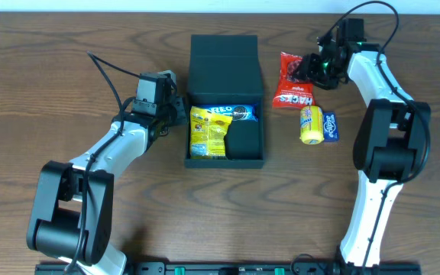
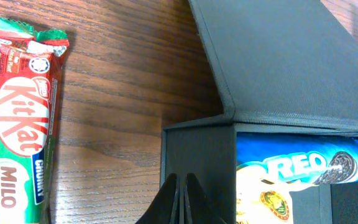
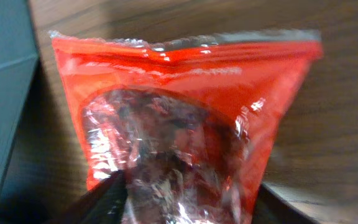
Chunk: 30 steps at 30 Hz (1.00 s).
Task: Pack container
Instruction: 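Move the right gripper to the red Hacks bag and grasp it, then carry the red Hacks bag into the box with the right gripper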
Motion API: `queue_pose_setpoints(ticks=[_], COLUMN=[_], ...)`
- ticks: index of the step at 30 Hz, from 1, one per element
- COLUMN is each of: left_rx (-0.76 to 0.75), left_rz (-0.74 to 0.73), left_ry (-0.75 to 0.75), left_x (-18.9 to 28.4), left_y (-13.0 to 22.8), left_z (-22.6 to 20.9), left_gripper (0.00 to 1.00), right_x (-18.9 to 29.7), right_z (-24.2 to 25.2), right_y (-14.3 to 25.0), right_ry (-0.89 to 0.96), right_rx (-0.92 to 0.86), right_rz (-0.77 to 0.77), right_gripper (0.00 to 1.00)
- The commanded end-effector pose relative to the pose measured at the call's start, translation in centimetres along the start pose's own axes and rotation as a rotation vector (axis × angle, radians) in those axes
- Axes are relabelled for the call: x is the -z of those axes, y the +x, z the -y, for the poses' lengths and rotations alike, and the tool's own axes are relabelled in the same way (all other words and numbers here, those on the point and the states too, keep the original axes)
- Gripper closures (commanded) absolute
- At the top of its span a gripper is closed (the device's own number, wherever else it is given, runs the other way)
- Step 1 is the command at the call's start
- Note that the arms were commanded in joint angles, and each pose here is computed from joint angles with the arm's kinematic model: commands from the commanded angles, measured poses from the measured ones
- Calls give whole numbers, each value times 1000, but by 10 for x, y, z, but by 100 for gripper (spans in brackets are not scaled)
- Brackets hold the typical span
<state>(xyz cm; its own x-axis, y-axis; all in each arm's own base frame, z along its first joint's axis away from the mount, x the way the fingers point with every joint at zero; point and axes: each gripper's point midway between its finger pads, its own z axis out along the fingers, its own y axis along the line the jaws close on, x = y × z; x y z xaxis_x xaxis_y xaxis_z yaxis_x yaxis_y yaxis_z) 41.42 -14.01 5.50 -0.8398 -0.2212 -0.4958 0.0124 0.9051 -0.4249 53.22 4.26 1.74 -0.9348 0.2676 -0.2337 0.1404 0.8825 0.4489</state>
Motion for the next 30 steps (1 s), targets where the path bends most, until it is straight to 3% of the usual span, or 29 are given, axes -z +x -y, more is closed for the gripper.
queue_pose_setpoints(ticks=[1, 3, 7, 14, 21, 25, 30], left_rx=[5, 5, 5, 5, -1, -1, 3], left_rz=[4, 4, 4, 10, 52, 79, 87], left_ry=[0, 0, 0, -2, 13, 21, 18], left_x=[-2, -2, -2, -2, -1, 0, 1], left_y=[-4, -4, -4, -5, -17, -24, -27], left_z=[0, 0, 0, -1, 2, 2, -1], left_gripper=[94, 94, 94, 94, 94, 94, 94], right_x=[-9, -9, -4, 50, 136, 180, 221], right_z=[0, -2, -13, -46, -101, -143, -140], right_y=[8, 8, 7, -15, -11, -1, 9], right_ry=[-12, -23, -85, -110, -152, -300, -337], right_rx=[-5, -6, -8, 25, 191, 228, 220], right_rz=[-30, -33, -41, -47, -66, -45, 2], right_gripper=[73, 83, 91, 98, 98, 98, 99])
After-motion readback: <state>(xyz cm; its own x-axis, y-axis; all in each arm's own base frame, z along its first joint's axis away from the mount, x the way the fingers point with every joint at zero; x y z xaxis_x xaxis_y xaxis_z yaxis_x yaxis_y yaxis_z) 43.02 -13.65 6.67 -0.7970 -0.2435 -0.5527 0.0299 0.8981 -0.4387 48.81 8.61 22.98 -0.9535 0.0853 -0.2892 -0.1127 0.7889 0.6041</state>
